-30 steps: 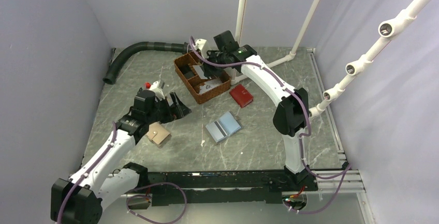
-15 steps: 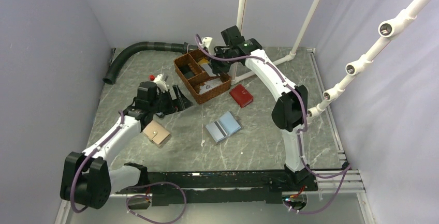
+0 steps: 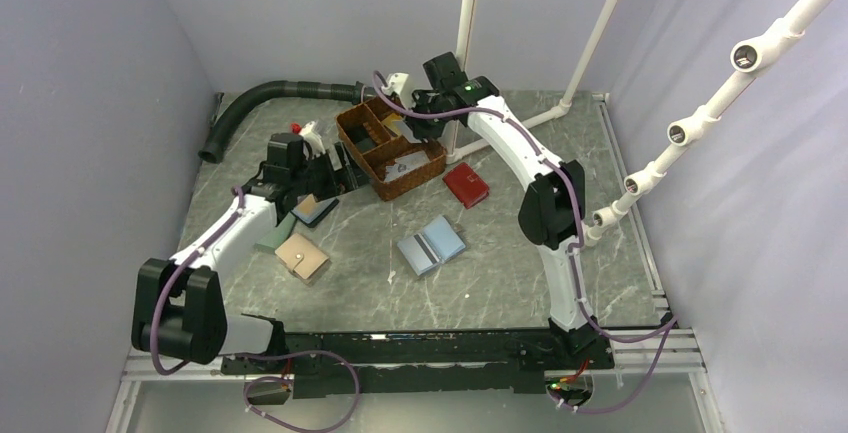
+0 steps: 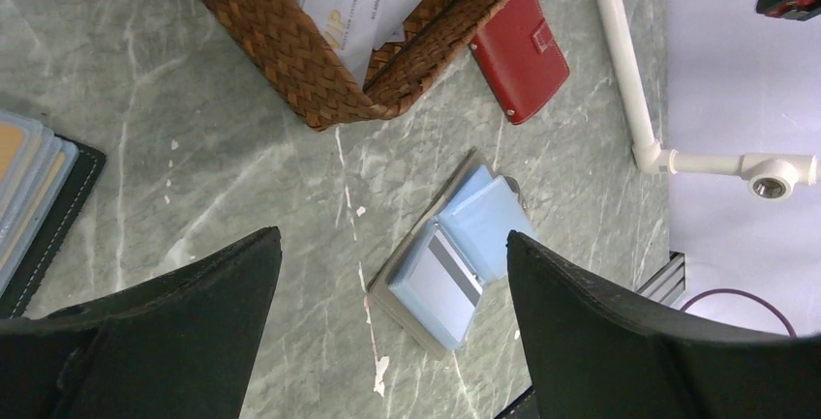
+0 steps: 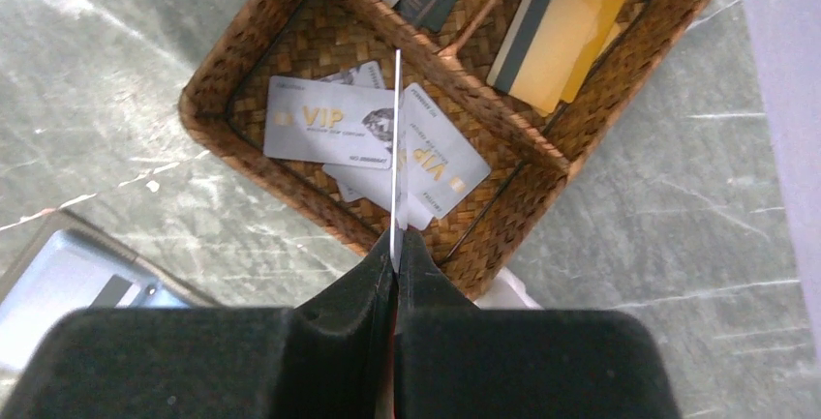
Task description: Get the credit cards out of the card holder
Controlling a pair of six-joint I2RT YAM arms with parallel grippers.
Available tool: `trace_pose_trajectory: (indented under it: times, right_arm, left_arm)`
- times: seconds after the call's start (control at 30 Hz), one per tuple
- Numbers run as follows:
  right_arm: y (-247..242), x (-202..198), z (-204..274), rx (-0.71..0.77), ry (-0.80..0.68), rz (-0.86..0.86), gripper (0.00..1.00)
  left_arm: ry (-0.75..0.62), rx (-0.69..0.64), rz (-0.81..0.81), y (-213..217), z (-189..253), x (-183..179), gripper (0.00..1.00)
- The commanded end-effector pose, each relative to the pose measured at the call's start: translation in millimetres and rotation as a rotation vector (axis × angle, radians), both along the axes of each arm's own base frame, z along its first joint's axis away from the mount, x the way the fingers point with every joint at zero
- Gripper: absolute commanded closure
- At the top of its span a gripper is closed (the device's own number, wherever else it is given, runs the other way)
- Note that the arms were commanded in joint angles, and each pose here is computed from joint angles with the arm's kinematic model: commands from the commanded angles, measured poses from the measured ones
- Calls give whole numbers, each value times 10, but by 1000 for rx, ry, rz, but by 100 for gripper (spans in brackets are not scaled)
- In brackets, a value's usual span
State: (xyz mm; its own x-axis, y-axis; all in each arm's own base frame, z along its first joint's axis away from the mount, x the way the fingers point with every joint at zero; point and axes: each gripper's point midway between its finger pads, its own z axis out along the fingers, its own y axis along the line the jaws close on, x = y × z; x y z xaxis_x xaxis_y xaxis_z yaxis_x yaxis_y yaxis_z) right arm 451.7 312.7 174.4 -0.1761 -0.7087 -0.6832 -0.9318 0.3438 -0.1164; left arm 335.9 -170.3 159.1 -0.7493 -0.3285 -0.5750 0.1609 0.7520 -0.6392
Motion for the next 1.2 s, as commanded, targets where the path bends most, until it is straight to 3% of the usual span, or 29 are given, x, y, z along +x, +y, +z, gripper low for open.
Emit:
trace_pose_trajectory:
  times: [0.0, 0.5, 0.63, 0.77, 0.93, 1.17]
  right_arm:
    - [22, 319, 158, 14, -129, -55, 100]
    - [0, 329, -314, -67, -124, -29, 100]
    - [59, 124, -463, -82, -53, 28, 82]
    - [279, -226, -76, 69, 52, 124, 66]
    - [354, -411, 316, 174, 87, 118, 64]
    - [237, -837, 319, 209, 183, 138, 64]
  left_arm:
    - [0, -3, 12, 42, 84, 104, 9]
    - [89, 73, 81, 252, -114, -1, 10]
    - [81, 73, 83, 267, -74, -43, 10]
    - [59, 56, 74, 254, 3, -105, 10]
    - [33, -12, 60, 179, 100, -178, 10]
    - [59, -162, 22, 22, 16, -426, 10]
